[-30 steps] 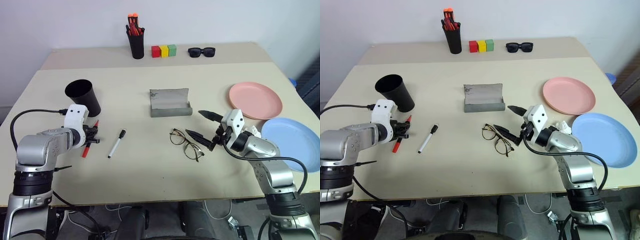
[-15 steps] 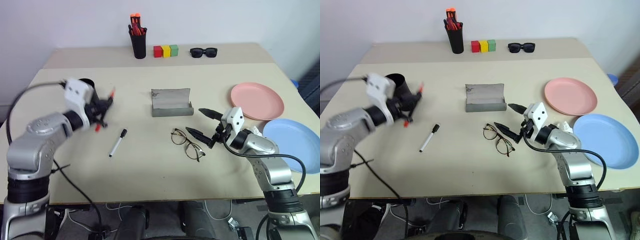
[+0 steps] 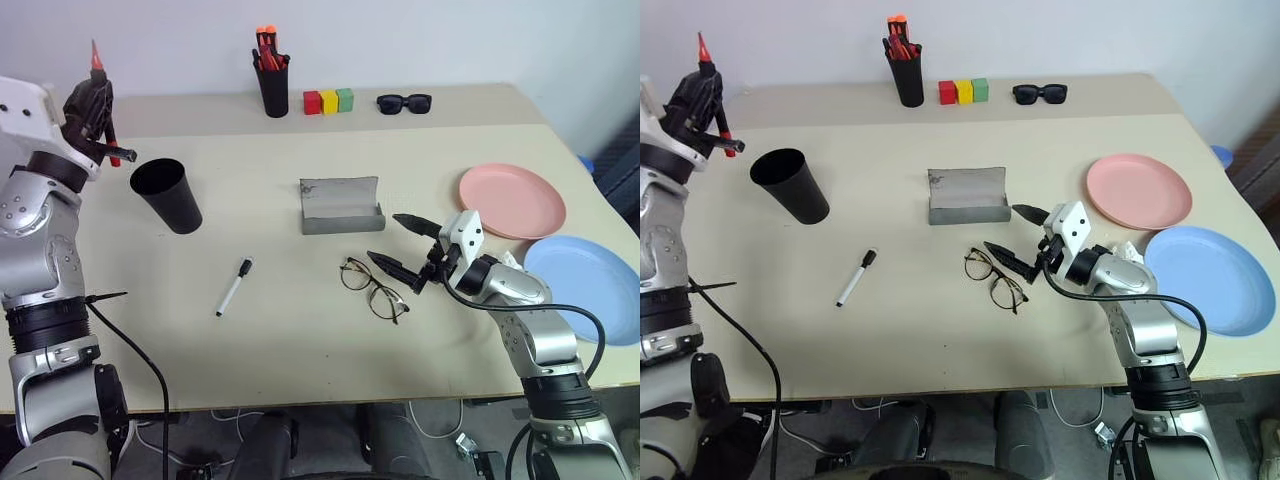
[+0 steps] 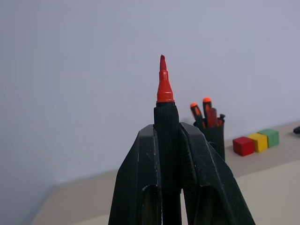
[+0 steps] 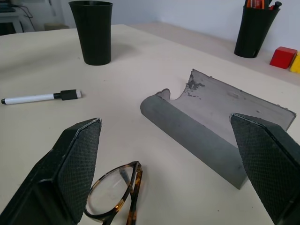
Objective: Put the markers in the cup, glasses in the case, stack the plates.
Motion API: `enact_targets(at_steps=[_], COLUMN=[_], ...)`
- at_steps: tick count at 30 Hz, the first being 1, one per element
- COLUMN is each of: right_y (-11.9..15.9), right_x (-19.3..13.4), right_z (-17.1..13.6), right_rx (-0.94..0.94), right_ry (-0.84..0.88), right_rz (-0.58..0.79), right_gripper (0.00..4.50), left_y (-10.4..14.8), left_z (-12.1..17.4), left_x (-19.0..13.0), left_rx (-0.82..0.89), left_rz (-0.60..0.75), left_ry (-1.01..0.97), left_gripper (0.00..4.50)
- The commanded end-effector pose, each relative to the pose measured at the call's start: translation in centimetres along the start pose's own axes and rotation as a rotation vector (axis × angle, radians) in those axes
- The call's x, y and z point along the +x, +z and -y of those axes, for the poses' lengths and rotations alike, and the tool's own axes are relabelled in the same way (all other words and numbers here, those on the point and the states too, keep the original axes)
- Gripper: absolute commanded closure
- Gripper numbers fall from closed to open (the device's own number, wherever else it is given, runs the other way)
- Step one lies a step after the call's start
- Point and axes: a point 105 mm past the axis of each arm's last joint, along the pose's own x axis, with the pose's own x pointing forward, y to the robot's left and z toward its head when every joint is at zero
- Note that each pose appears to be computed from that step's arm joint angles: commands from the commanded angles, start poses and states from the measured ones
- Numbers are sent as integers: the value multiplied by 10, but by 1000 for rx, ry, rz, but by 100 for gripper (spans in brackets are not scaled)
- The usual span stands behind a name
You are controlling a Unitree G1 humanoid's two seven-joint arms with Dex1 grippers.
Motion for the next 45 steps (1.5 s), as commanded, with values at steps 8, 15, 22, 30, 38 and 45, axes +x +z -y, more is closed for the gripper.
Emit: enact_targets(at_steps=[8, 15, 22, 30, 38, 45], right_y=[15, 17, 17, 16, 16, 15], right_x=[-1, -5, -4, -3, -5, -8], right_z=[-2, -2, -3, -2, 0, 6], right_rx=[-33, -37, -34, -32, -36, -41], right_ry=[4, -7, -4, -7, -7, -10], right_rz=[39, 34, 32, 35, 32, 31], right_gripper=[0, 0, 0, 0, 0, 0], left_y=[-12, -48, -53, -40, 0, -23], left_z=[-6, 3, 14, 14, 102, 128], left_x=[12, -4, -3, 1, -20, -47], left_rx=[-30, -91, -79, -89, -322, -195], left_rz=[138, 77, 69, 99, -141, -589], left_ry=[29, 26, -10, -26, -496, -513], left_gripper=[447, 447, 350, 5, 5, 5])
